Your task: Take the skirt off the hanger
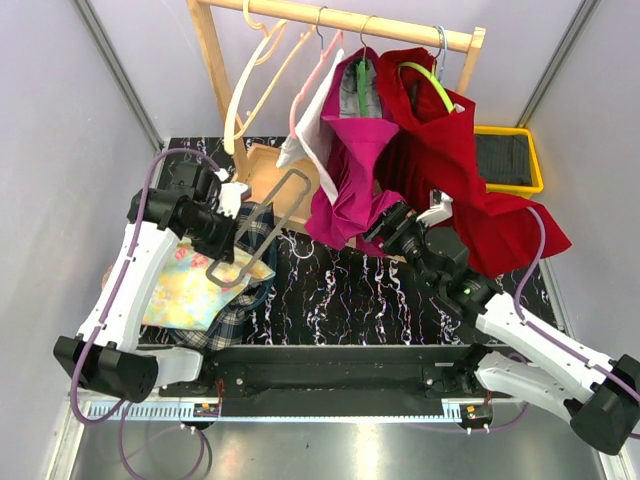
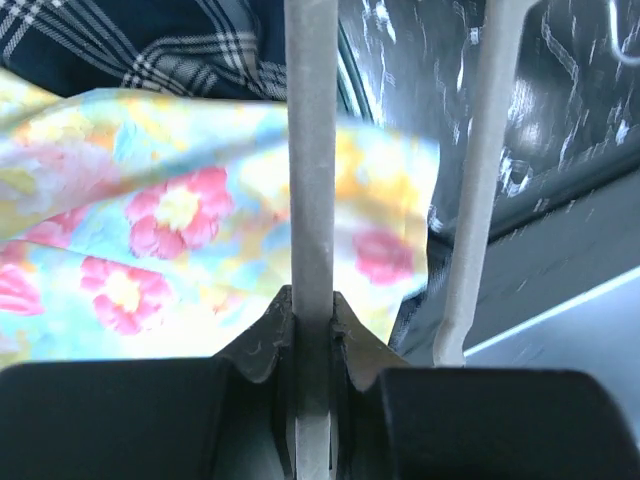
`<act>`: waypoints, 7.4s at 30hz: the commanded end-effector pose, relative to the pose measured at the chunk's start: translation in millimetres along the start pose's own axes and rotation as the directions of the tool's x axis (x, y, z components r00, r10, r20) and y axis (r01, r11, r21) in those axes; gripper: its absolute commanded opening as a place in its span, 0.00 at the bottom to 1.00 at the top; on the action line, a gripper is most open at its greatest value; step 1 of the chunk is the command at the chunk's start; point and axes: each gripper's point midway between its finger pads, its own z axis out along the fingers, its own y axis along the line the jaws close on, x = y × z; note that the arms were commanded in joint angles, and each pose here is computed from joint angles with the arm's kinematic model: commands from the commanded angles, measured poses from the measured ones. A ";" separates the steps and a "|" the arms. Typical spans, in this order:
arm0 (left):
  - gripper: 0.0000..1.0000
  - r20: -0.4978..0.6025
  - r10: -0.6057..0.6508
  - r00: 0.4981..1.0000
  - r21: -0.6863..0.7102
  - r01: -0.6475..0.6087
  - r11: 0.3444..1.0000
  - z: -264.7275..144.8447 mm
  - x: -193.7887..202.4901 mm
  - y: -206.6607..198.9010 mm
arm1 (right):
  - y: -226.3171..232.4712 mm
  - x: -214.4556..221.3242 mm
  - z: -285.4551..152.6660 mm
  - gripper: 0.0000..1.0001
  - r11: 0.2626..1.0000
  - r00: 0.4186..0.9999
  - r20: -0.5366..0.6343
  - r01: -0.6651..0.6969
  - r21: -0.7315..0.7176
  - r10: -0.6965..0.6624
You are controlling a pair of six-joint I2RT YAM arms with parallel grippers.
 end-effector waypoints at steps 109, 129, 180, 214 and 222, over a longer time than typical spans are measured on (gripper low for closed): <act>0.00 0.724 0.198 0.661 0.410 -0.644 0.646 -253.2 -68.0 -191.9 | 212.4 -75.5 -116.3 0.93 0.737 0.995 0.076 0.097 -0.669 -0.062; 0.00 0.666 0.208 0.716 0.450 -0.609 0.653 -228.2 -58.8 -186.1 | 263.1 -103.1 -118.2 0.47 0.606 0.988 0.151 0.099 -0.789 0.036; 0.99 0.415 0.808 -0.417 -0.854 -0.484 0.189 -220.5 -24.6 -116.9 | 251.6 -55.8 9.1 0.00 0.990 0.989 -0.052 -0.137 -0.026 0.135; 0.23 0.444 0.855 -0.268 -0.885 -0.282 0.371 -266.9 -84.2 -86.2 | 284.1 37.0 45.8 0.00 0.960 0.929 -0.255 -0.281 -0.010 0.269; 0.04 0.556 0.811 -0.179 -0.823 -0.256 0.508 -295.4 -78.6 -78.2 | 282.2 58.1 38.8 0.25 0.949 0.890 -0.346 -0.314 0.009 0.297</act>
